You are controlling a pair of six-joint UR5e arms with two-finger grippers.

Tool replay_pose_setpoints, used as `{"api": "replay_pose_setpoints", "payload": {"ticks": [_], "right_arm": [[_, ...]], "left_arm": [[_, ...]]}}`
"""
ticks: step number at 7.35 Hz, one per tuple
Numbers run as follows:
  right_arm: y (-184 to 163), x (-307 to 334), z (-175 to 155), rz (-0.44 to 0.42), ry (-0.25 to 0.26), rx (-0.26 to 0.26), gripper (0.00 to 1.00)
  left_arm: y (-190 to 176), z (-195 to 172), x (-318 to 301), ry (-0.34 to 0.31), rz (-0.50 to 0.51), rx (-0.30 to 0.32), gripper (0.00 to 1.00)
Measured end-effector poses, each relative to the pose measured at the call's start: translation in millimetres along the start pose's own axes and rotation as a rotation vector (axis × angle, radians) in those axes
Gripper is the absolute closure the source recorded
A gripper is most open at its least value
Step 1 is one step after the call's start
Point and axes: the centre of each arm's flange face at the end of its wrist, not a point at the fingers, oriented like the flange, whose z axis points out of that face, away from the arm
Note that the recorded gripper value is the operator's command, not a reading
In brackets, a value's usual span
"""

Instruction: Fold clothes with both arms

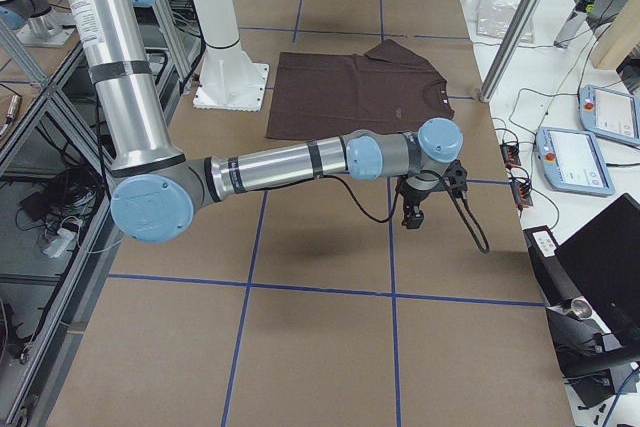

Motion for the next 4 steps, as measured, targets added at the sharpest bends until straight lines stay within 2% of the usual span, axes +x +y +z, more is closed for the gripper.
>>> {"api": "replay_pose_setpoints", "payload": {"ticks": [2, 3, 4], "right_arm": [[-30, -54, 40, -0.054, -0.030, -0.002, 0.00], [-37, -67, 64, -0.085, -0.036, 0.027, 0.00], [-45, -83, 91, -0.072, -0.008, 0.078, 0.00]], "left_arm": [[-19, -3, 10, 0.023, -0.037, 0.045, 0.00], [-23, -2, 14, 0.029, -0.044, 0.051, 0.00], [-25, -2, 17, 0.032, -0.047, 0.053, 0.00]]}}
